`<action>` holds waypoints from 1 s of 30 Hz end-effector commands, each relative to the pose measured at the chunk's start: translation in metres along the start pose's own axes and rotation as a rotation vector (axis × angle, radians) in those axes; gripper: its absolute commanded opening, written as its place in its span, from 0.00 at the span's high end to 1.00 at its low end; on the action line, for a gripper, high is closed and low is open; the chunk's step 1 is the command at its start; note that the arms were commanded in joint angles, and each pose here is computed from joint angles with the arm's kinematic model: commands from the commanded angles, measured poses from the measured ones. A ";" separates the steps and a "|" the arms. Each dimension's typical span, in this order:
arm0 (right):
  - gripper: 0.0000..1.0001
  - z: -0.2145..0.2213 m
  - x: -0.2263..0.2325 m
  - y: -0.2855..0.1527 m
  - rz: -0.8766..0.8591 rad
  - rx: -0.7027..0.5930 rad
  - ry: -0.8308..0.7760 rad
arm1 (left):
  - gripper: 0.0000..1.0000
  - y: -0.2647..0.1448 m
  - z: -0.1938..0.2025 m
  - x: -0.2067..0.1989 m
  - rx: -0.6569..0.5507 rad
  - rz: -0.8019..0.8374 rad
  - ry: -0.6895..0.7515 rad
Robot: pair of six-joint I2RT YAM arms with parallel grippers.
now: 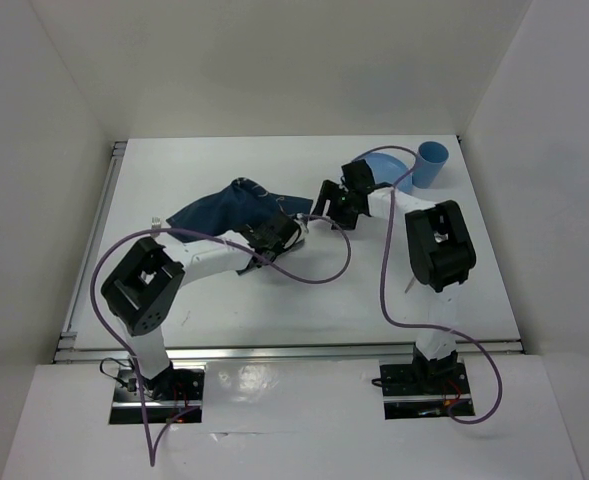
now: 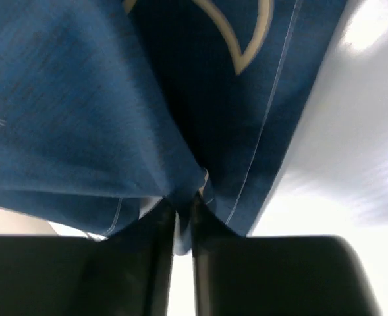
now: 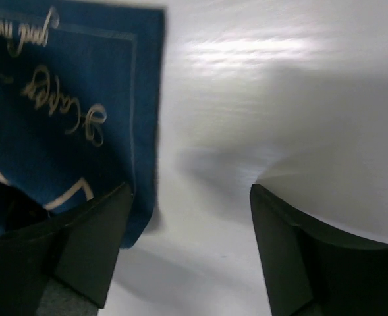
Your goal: Set the dinner table for one person
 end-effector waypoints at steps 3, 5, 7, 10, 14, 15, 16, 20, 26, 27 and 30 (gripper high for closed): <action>0.16 0.027 0.058 -0.004 -0.121 0.047 -0.211 | 1.00 -0.029 -0.012 0.035 -0.055 0.001 -0.088; 0.16 0.029 0.068 -0.012 -0.165 0.019 -0.209 | 1.00 -0.039 -0.005 0.045 -0.053 0.062 -0.122; 0.16 0.040 0.067 -0.020 -0.196 0.016 -0.215 | 1.00 -0.058 -0.010 0.061 -0.110 0.133 -0.191; 0.15 0.048 0.074 -0.026 -0.287 -0.001 -0.247 | 1.00 -0.081 -0.010 0.075 -0.162 0.225 -0.260; 0.13 0.061 0.086 -0.007 -0.312 0.027 -0.286 | 1.00 -0.095 -0.009 0.079 -0.186 0.265 -0.266; 0.11 0.061 0.086 -0.001 -0.306 0.038 -0.271 | 1.00 -0.096 -0.009 0.080 -0.183 0.266 -0.265; 0.11 0.051 0.093 0.003 -0.316 0.022 -0.276 | 1.00 -0.097 -0.007 0.079 -0.174 0.270 -0.263; 0.16 0.050 0.092 0.033 -0.304 0.051 -0.186 | 1.00 -0.104 -0.003 0.086 -0.168 0.239 -0.266; 0.91 0.042 0.101 0.031 -0.381 0.074 -0.082 | 1.00 -0.115 0.002 0.115 -0.180 0.141 -0.247; 0.99 0.038 0.099 0.024 -0.376 0.070 -0.064 | 1.00 -0.116 0.006 0.120 -0.174 0.112 -0.214; 1.00 0.019 0.068 -0.011 -0.279 0.013 -0.039 | 1.00 -0.109 0.031 0.145 -0.106 -0.006 -0.159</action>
Point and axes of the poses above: each gripper's point midway between its finger pads, its own y axis out along the fingers, its own x axis along the line the jaws close on, z = x × y, the point moved 1 cm from there along -y, back along the fingers, and after that the axes turned 4 degrees about -y, right-handed, at the moved point
